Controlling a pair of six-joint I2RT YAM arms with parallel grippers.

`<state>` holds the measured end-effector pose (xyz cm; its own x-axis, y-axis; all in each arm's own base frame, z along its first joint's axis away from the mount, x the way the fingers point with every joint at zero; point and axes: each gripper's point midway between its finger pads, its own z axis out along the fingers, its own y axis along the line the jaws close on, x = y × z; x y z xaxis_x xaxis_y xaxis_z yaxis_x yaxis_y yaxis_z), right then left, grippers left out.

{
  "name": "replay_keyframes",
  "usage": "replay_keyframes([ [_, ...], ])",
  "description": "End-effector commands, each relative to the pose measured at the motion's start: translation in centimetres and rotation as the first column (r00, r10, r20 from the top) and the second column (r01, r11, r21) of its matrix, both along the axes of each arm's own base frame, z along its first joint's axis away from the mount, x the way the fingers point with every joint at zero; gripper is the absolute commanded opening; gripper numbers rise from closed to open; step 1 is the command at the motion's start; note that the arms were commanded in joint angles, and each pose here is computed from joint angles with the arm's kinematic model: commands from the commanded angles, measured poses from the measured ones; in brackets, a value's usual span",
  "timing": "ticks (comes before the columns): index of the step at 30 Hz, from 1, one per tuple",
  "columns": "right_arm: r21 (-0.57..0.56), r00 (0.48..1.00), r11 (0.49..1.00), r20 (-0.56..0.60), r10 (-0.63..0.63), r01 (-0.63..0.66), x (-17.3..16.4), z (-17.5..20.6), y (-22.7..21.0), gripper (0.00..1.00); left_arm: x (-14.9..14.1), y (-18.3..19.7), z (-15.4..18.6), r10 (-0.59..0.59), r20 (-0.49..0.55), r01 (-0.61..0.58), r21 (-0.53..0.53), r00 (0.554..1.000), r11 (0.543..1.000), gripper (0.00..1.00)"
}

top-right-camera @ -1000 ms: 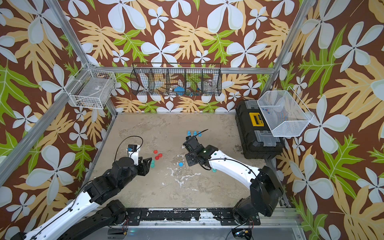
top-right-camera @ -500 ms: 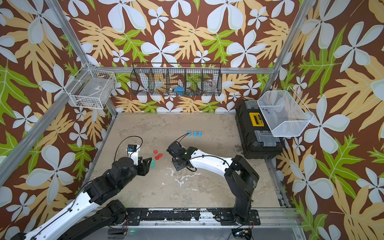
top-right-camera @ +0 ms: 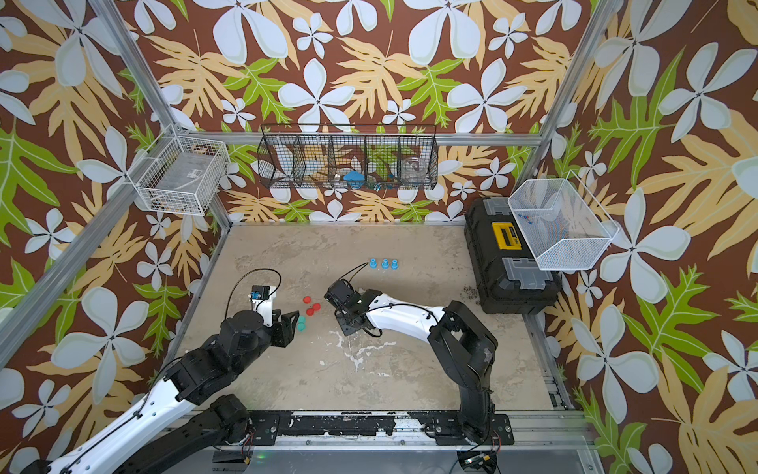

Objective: Close the stamp cap
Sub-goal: Close the cover of the stamp.

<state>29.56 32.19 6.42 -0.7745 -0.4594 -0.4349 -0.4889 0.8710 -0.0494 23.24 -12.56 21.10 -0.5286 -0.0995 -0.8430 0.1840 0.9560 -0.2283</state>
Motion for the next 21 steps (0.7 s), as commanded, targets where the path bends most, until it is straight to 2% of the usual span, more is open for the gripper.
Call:
replay_keyframes([
  [1, -0.013, 1.000, 1.000, 0.021, -0.007, 0.008, 0.6, 0.2, -0.3, 0.13, 0.1, 0.2, 0.1, 0.014, 0.006, -0.014, -0.003, 1.000, 1.000, 0.58],
  [21, -0.001, 1.000, 1.000, 0.000, -0.016, 0.016, 0.6, -0.8, -0.6, 0.13, 0.2, 0.3, 0.1, 0.019, 0.007, -0.019, -0.001, 1.000, 1.000, 0.58],
])
